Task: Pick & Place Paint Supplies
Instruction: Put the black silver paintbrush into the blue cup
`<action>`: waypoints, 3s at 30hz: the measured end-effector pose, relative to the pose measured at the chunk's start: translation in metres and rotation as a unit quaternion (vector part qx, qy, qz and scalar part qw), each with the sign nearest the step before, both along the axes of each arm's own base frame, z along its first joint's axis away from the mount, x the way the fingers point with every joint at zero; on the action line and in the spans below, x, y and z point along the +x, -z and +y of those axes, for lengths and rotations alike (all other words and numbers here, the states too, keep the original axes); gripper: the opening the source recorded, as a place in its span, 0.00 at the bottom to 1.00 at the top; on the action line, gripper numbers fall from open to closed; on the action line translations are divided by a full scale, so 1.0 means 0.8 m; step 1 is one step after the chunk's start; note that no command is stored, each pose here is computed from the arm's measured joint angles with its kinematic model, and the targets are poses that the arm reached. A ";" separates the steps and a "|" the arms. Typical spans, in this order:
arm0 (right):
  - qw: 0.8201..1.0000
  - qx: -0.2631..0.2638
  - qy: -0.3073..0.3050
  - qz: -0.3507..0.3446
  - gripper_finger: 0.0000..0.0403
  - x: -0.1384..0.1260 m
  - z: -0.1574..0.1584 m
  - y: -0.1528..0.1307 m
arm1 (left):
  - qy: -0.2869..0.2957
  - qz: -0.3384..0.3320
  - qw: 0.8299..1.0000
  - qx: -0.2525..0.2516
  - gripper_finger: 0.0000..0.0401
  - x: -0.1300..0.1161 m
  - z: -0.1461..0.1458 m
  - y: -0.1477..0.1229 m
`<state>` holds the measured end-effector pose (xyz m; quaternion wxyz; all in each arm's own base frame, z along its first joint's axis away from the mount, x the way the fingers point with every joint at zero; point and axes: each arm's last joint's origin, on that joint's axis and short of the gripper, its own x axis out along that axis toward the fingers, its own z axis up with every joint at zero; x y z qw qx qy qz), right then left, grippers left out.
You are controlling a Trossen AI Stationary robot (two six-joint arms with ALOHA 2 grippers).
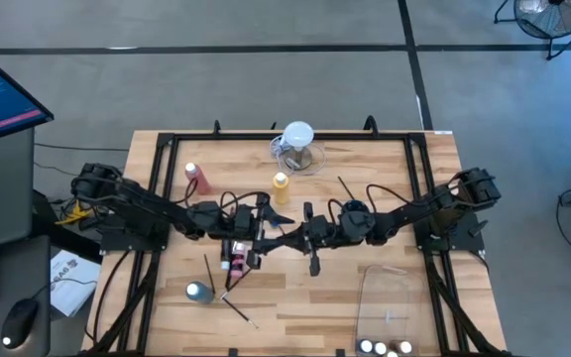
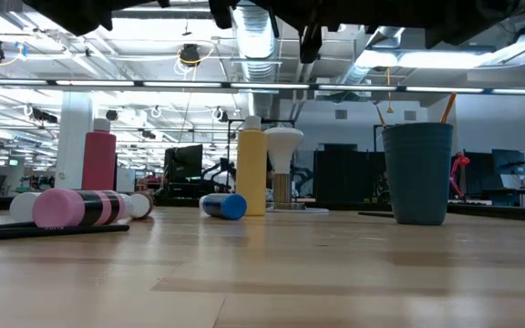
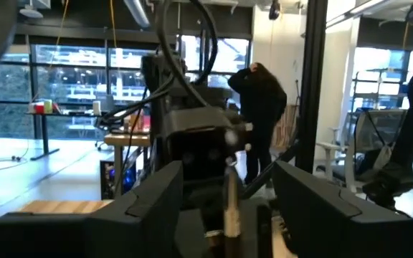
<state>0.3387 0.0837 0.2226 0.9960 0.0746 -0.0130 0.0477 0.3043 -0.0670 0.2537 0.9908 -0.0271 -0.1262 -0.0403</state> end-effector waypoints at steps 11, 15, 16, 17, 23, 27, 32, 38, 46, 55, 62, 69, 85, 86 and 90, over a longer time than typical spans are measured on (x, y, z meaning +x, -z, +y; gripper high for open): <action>1.000 -0.009 0.018 -0.004 0.00 -0.001 0.003 -0.001 | 0.007 0.000 1.000 0.001 0.48 -0.013 0.001 -0.002; 1.000 -0.009 0.019 -0.004 0.00 -0.001 0.003 -0.001 | 0.009 0.005 1.000 -0.006 0.43 -0.012 0.001 -0.001; 1.000 -0.009 0.020 -0.004 0.00 -0.001 0.003 -0.001 | 0.009 0.007 1.000 -0.008 0.40 -0.012 0.001 0.000; 1.000 -0.009 0.021 -0.004 0.00 -0.001 0.003 -0.001 | 0.010 0.009 1.000 -0.009 0.38 -0.012 0.001 0.000; 0.998 -0.023 0.052 -0.002 0.00 -0.002 0.004 0.000 | 0.009 0.013 1.000 -0.009 0.15 -0.012 0.001 0.001; 0.998 -0.030 0.054 -0.002 0.01 -0.003 0.006 0.000 | 0.007 0.019 1.000 -0.008 0.03 -0.012 0.001 0.003; 0.998 -0.022 0.055 0.010 0.11 -0.004 0.005 0.000 | 0.005 0.020 1.000 -0.008 0.01 -0.012 0.002 0.002; 0.998 -0.034 0.045 0.039 0.29 -0.023 0.005 -0.024 | -0.007 0.021 1.000 0.004 0.01 -0.025 -0.001 -0.014; 0.984 -0.095 -0.011 0.150 0.41 -0.085 0.021 -0.053 | -0.067 0.035 0.997 0.016 0.00 -0.033 0.002 -0.021; 0.982 -0.107 -0.013 0.153 0.46 -0.135 0.048 -0.078 | -0.075 0.015 0.997 -0.033 0.01 0.005 0.055 0.004; 0.981 -0.140 0.013 0.135 0.46 -0.151 0.063 -0.084 | -0.055 0.020 0.998 -0.015 0.01 0.094 0.067 0.021; 0.989 -0.132 -0.069 0.008 0.45 -0.206 0.052 -0.069 | -0.062 0.013 0.998 0.023 0.01 0.148 0.052 0.043; 0.989 -0.096 -0.099 -0.060 0.44 -0.263 0.021 -0.044 | -0.059 0.001 0.998 0.024 0.01 0.199 0.057 0.048; 0.989 -0.096 -0.100 -0.060 0.44 -0.263 0.021 -0.043 | -0.061 0.003 0.998 0.024 0.01 0.201 0.058 0.051; 0.989 -0.096 -0.100 -0.060 0.44 -0.263 0.021 -0.043 | -0.068 0.007 0.997 0.022 0.01 0.207 0.066 0.061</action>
